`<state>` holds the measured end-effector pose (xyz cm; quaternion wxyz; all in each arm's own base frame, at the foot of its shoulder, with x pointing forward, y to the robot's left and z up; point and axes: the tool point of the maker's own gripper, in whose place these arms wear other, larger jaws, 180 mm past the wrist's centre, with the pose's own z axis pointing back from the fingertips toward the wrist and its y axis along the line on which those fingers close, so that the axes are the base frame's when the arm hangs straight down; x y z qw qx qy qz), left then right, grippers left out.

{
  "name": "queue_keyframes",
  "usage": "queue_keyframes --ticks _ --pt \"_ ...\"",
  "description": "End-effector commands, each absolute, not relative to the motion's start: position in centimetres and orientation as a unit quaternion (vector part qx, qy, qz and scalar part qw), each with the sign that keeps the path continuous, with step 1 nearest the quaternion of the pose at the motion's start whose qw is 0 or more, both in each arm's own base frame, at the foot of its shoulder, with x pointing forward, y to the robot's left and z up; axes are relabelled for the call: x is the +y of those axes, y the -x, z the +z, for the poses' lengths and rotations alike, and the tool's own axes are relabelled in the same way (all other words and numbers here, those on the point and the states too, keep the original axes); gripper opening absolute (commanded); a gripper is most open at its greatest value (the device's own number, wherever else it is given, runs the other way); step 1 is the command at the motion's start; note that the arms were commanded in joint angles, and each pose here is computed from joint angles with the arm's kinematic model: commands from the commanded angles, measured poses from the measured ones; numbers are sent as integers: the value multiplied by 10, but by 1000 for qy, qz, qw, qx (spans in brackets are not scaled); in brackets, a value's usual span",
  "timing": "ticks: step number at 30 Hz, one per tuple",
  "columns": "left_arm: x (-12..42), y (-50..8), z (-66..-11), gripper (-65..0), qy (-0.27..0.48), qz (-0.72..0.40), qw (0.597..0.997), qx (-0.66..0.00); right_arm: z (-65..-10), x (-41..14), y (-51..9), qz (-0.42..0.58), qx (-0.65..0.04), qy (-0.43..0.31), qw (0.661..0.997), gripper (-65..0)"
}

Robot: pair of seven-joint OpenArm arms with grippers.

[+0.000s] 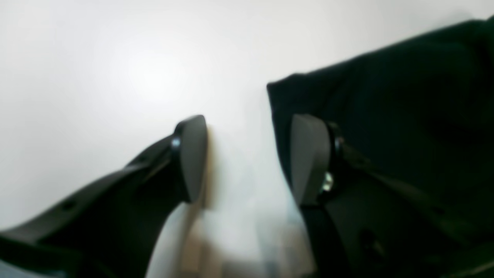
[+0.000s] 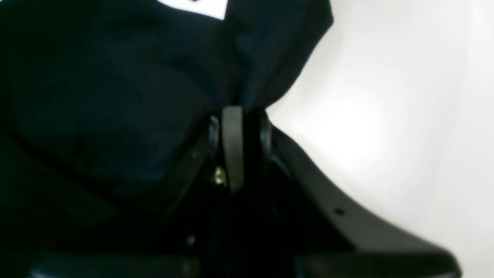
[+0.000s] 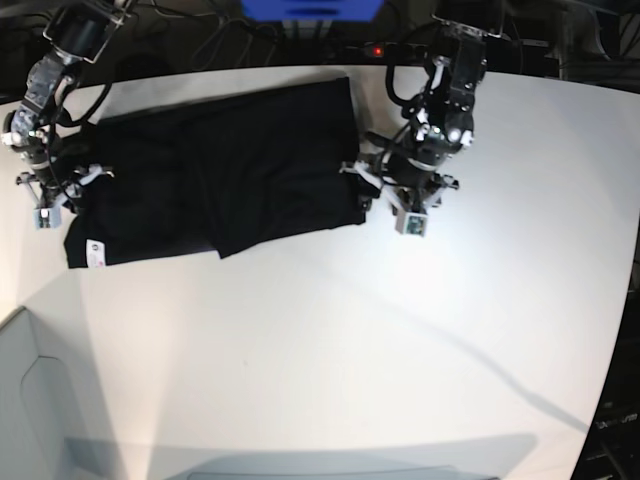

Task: Fold the T-shirt properly
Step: 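Release the folded end and move the left gripper back to the strip's folded edge, then grasp the strip end with the right gripper and fold it toward the left gripper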

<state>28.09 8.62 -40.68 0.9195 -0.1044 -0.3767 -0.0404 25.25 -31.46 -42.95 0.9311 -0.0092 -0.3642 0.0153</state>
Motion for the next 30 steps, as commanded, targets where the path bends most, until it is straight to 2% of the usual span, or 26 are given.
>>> queue_keyframes --ticks 1,10,17,24,30 --pt "84 -291 -395 -316 109 -42 910 -399 -441 -320 -230 39 -301 34 952 -650" --pt "78 -293 -408 -316 114 -32 916 -383 -378 -284 -238 85 -378 71 919 -650" --pt "79 -300 -419 -316 112 -29 921 -372 -325 -224 -248 112 -453 59 883 -650" --pt "82 -304 -417 -316 107 -32 920 -375 -317 -92 -255 181 -481 -80 854 -650" --pt "83 -304 -417 -316 104 -33 921 -375 -298 7 -264 258 -500 -181 807 -650"
